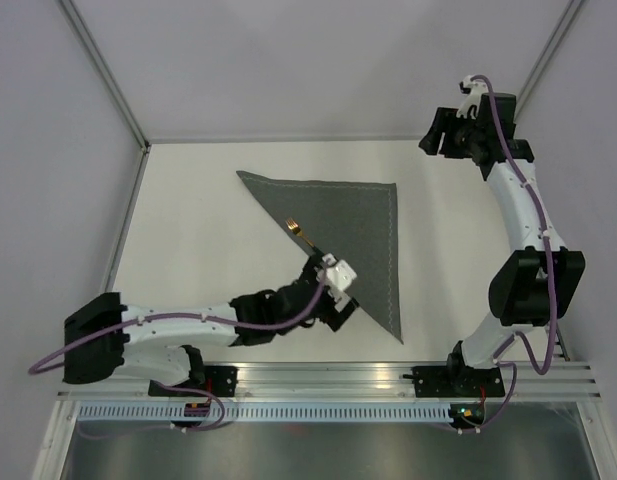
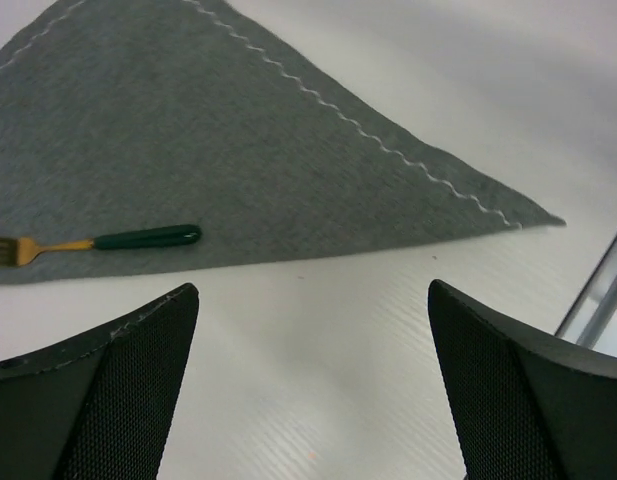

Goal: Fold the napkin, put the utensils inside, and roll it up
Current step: Fold the napkin

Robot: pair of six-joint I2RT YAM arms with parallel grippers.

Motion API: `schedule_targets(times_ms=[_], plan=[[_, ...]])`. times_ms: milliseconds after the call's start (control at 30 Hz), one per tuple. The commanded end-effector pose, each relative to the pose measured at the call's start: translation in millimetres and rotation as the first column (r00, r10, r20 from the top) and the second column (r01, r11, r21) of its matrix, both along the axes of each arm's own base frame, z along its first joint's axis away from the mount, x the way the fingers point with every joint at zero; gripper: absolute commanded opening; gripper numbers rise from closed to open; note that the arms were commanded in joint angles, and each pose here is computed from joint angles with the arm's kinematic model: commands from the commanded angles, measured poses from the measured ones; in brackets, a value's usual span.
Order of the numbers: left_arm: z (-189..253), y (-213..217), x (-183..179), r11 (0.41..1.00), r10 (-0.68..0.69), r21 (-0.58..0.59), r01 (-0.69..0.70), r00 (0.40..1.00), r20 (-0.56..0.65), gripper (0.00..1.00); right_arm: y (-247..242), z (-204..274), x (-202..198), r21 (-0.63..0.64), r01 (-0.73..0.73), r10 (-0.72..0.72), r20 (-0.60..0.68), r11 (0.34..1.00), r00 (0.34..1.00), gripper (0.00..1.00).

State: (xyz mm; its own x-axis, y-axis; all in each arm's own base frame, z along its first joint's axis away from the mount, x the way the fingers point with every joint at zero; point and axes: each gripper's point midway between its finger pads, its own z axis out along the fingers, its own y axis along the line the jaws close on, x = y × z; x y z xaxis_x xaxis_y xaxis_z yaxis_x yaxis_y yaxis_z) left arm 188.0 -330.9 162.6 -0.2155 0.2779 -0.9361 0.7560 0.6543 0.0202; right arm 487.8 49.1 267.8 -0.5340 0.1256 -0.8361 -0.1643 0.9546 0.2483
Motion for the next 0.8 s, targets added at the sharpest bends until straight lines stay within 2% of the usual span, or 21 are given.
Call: schedule_targets(times_ms=[0,67,167,200,300,333,367,467,600,767], plan=[[8,-29,-17,0.997,-0.019,0.072,0.001,0.967,0.256,1.00,-21,10,-3,0.121,0.002,0.001,-0.020,0.993,1.000,0.69],[-14,-46,-38,0.982,-0.118,0.177,0.063,0.941,0.316,1.00,-32,6,-1,0.142,0.013,-0.010,-0.024,0.990,1.000,0.69],[-20,-71,-74,0.960,-0.277,0.160,0.231,0.873,0.402,0.99,-45,-4,0,0.155,0.033,-0.026,-0.043,0.987,0.999,0.68],[-18,-77,-79,0.956,-0.292,0.141,0.256,0.865,0.408,0.99,-47,-5,0,0.154,0.037,-0.030,-0.044,0.987,0.999,0.68],[-39,-82,-87,0.931,-0.364,0.186,0.314,0.843,0.395,0.98,-50,-8,-1,0.144,0.041,-0.035,-0.040,0.989,0.999,0.67],[-32,-90,-95,0.920,-0.390,0.147,0.363,0.815,0.428,0.97,-50,-8,0,0.142,0.042,-0.038,-0.034,0.989,0.999,0.67],[-44,-96,-98,0.910,-0.415,0.167,0.381,0.804,0.426,0.97,-51,-7,0,0.140,0.044,-0.041,-0.030,0.989,0.999,0.67],[-40,-116,-97,0.913,-0.405,0.159,0.376,0.788,0.463,0.94,-53,-8,0,0.145,0.051,-0.047,-0.032,0.988,0.998,0.66],[-60,-138,-106,0.888,-0.458,0.177,0.425,0.771,0.442,0.87,-52,-6,1,0.148,0.050,-0.047,-0.025,0.988,0.999,0.65],[-65,-154,-107,0.882,-0.468,0.177,0.437,0.761,0.450,0.80,-54,-3,2,0.148,0.056,-0.054,-0.015,0.987,0.998,0.64]])
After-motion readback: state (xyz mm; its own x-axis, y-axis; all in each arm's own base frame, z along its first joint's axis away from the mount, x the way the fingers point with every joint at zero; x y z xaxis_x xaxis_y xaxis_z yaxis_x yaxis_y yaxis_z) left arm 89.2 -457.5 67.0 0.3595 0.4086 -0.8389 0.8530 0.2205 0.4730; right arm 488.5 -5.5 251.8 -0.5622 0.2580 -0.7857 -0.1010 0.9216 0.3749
